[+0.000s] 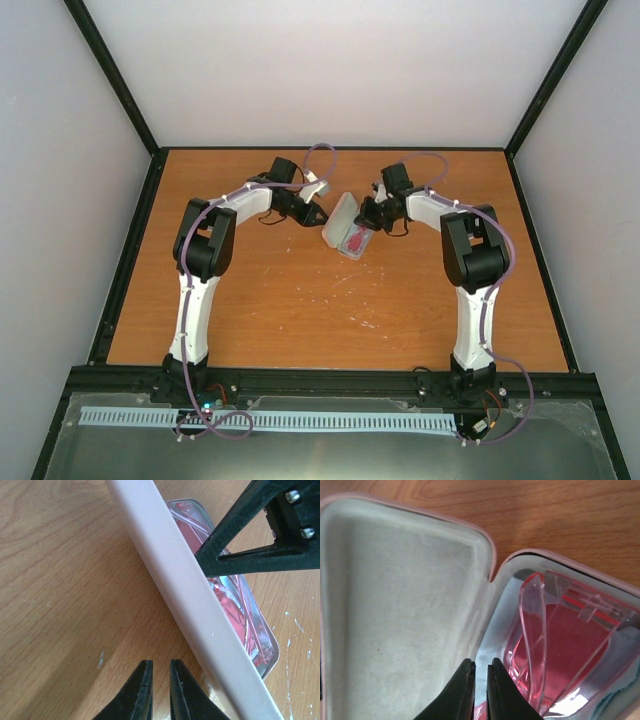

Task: Organize the sunglasses
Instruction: Adjust the sunglasses in the sunglasses case, then close the sunglasses case at the center of the board.

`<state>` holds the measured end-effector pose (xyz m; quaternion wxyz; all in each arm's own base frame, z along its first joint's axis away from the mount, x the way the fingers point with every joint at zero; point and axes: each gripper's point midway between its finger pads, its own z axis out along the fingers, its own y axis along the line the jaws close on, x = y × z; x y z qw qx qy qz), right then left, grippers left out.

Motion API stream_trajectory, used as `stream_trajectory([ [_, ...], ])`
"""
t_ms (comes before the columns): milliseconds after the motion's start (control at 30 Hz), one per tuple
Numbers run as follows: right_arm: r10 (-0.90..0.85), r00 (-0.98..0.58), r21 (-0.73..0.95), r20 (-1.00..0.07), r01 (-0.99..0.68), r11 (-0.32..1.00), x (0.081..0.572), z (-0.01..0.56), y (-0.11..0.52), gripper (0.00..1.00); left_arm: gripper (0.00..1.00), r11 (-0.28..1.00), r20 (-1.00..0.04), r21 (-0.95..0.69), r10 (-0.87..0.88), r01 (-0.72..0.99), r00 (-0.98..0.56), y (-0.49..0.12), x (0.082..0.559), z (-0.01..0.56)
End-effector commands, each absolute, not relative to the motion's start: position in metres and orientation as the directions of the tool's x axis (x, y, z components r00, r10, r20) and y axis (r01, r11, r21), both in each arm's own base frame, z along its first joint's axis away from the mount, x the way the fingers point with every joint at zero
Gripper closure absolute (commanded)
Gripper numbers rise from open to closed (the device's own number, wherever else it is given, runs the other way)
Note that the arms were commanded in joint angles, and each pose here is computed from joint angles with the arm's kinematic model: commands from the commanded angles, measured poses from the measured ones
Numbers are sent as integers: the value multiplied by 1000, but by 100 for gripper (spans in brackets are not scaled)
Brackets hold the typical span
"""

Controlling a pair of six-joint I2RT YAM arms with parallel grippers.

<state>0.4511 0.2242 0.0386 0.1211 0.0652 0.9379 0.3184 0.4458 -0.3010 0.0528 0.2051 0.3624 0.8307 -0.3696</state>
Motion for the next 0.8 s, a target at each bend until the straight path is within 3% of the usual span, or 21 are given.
stream_trajectory([
  [0, 216, -939, 632, -267, -1, 775, 455, 79, 219, 88, 87, 448, -651, -440, 437, 778, -620, -309, 457, 72],
  [100, 239, -909, 653, -341, -46, 756, 457, 117, 213, 78, 87, 451, -654, -436, 437, 779, -618, -309, 458, 74],
  [233, 285, -882, 648, -374, -29, 761, 446, 132, 192, 82, 87, 452, -661, -425, 437, 784, -610, -309, 461, 78],
  [400, 358, -887, 576, -290, 136, 806, 422, 91, 157, 96, 86, 452, -662, -424, 437, 785, -609, -311, 461, 79],
  [533, 410, -888, 469, -207, 277, 838, 404, 49, 137, 97, 87, 446, -660, -425, 442, 787, -607, -314, 459, 78],
  [767, 377, -910, 453, -170, 268, 850, 406, 23, 147, 97, 87, 432, -658, -425, 455, 795, -600, -323, 452, 76],
])
